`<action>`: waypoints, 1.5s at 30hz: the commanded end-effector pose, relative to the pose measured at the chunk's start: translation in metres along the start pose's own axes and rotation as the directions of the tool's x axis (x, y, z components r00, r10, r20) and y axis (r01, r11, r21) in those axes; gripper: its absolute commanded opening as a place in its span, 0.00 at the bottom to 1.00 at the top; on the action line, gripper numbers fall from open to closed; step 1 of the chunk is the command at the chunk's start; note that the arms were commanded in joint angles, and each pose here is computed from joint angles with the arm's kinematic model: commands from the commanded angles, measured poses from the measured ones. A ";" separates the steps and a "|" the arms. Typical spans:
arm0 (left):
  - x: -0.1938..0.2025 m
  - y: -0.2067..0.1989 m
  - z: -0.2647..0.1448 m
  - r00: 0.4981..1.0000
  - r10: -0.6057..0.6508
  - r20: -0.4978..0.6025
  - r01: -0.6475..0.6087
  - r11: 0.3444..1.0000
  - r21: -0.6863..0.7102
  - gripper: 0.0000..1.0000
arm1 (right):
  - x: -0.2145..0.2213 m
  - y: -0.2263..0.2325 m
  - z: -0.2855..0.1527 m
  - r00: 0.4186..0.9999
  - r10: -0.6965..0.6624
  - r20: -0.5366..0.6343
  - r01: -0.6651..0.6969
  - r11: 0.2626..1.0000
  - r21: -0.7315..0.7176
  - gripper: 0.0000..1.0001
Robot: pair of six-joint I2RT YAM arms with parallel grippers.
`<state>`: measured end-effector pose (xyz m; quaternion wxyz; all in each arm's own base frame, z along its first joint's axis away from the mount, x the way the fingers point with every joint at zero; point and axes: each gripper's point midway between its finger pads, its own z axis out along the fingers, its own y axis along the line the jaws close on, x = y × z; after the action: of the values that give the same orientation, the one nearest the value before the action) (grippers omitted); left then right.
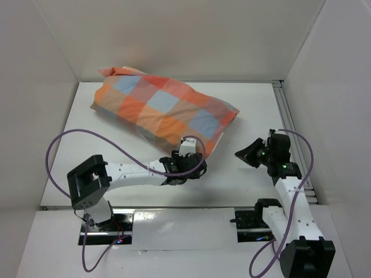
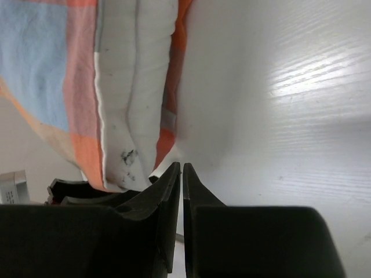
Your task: Put the pillow into the pillowcase
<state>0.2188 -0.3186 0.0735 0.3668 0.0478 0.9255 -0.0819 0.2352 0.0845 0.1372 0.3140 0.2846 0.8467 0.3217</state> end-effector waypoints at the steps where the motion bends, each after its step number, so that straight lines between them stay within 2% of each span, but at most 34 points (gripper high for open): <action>1: -0.031 0.003 0.002 0.982 -0.087 0.170 0.088 0.996 0.004 0.76 | -0.010 0.026 -0.006 0.999 -0.037 0.027 0.040 0.993 -0.111 0.12; 3: -0.036 0.005 0.004 0.977 -0.098 0.189 0.097 0.995 0.015 0.75 | -0.010 0.024 -0.004 0.999 -0.034 0.021 0.036 0.994 -0.106 0.12; 6: -0.038 0.007 0.014 0.980 -0.098 0.175 0.102 0.995 -0.009 0.66 | -0.002 0.027 -0.002 1.000 -0.020 -0.019 0.017 0.990 -0.143 0.12; 8: -0.039 0.007 0.015 0.979 -0.104 0.177 0.109 0.994 -0.020 0.53 | 0.006 0.030 0.005 0.998 0.014 -0.058 -0.026 0.979 -0.203 0.14; 9: -0.037 0.010 0.015 0.981 -0.095 0.170 0.102 0.994 -0.029 0.39 | 0.018 0.034 0.007 0.990 0.032 -0.134 -0.065 0.966 -0.252 0.14; 12: -0.044 0.009 0.009 0.975 -0.119 0.189 0.125 0.992 -0.017 0.14 | 0.028 0.036 0.016 0.977 0.095 -0.192 -0.153 0.935 -0.319 0.03; 13: -0.045 0.012 0.003 0.974 -0.122 0.191 0.127 0.992 -0.013 0.00 | 0.027 0.034 0.021 0.974 0.110 -0.196 -0.170 0.933 -0.318 0.03; 17: -0.047 0.015 -0.012 0.973 -0.129 0.191 0.129 0.992 0.011 0.00 | 0.037 0.057 0.030 0.970 0.061 -0.235 -0.152 0.906 -0.394 0.00; 23: -0.033 0.000 -0.035 0.985 -0.099 0.139 0.087 0.992 0.087 0.00 | 0.052 0.077 0.044 0.966 0.026 -0.255 -0.133 0.901 -0.413 0.00; 27: -0.038 -0.009 -0.051 0.984 -0.109 0.143 0.089 0.986 0.138 0.00 | 0.061 0.095 0.054 0.950 0.038 -0.311 -0.186 0.866 -0.464 0.00; 32: -0.032 -0.022 -0.064 0.989 -0.069 0.134 0.046 0.985 0.164 0.00 | 0.056 0.110 0.078 0.955 0.038 -0.295 -0.187 0.848 -0.496 0.00; 34: -0.033 -0.033 -0.071 0.991 -0.049 0.123 0.023 0.979 0.204 0.00 | 0.057 0.134 0.082 0.955 -0.007 -0.295 -0.166 0.814 -0.556 0.00; 36: -0.046 -0.054 -0.085 0.989 -0.035 0.141 -0.006 0.960 0.281 0.00 | 0.065 0.139 0.097 0.942 -0.015 -0.334 -0.184 0.811 -0.555 0.00; 37: -0.050 -0.069 -0.095 0.990 0.027 0.137 -0.073 0.934 0.350 0.00 | 0.060 0.159 0.095 0.945 -0.038 -0.326 -0.181 0.767 -0.615 0.00; 38: -0.055 -0.081 -0.103 0.989 0.054 0.139 -0.105 0.915 0.390 0.00 | 0.067 0.156 0.107 0.934 -0.032 -0.356 -0.207 0.765 -0.610 0.00; 39: -0.071 -0.107 -0.125 0.988 0.063 0.143 -0.125 0.865 0.486 0.00 | 0.059 0.175 0.100 0.944 -0.069 -0.322 -0.188 0.692 -0.697 0.00; 40: -0.080 -0.118 -0.135 0.984 0.079 0.161 -0.153 0.839 0.523 0.00 | 0.053 0.179 0.100 0.935 -0.040 -0.353 -0.238 0.666 -0.707 0.00; 42: -0.106 -0.137 -0.166 0.969 0.095 0.228 -0.216 0.774 0.595 0.00 | 0.057 0.175 0.107 0.918 -0.074 -0.389 -0.267 0.612 -0.744 0.00; 43: -0.106 -0.142 -0.170 0.966 0.119 0.228 -0.238 0.752 0.615 0.00 | 0.057 0.177 0.109 0.912 -0.077 -0.402 -0.283 0.590 -0.756 0.00; 44: -0.110 -0.145 -0.176 0.956 0.141 0.256 -0.275 0.734 0.621 0.00 | 0.065 0.164 0.122 0.883 -0.053 -0.467 -0.343 0.607 -0.717 0.00; 45: -0.117 -0.148 -0.180 0.951 0.146 0.274 -0.291 0.728 0.621 0.00 | 0.066 0.163 0.120 0.885 -0.063 -0.461 -0.343 0.581 -0.738 0.00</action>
<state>0.2000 -0.3784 0.2291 0.4278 0.1861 0.8564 -0.2213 0.3294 0.2695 0.1160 0.1317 0.1883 0.7125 0.6630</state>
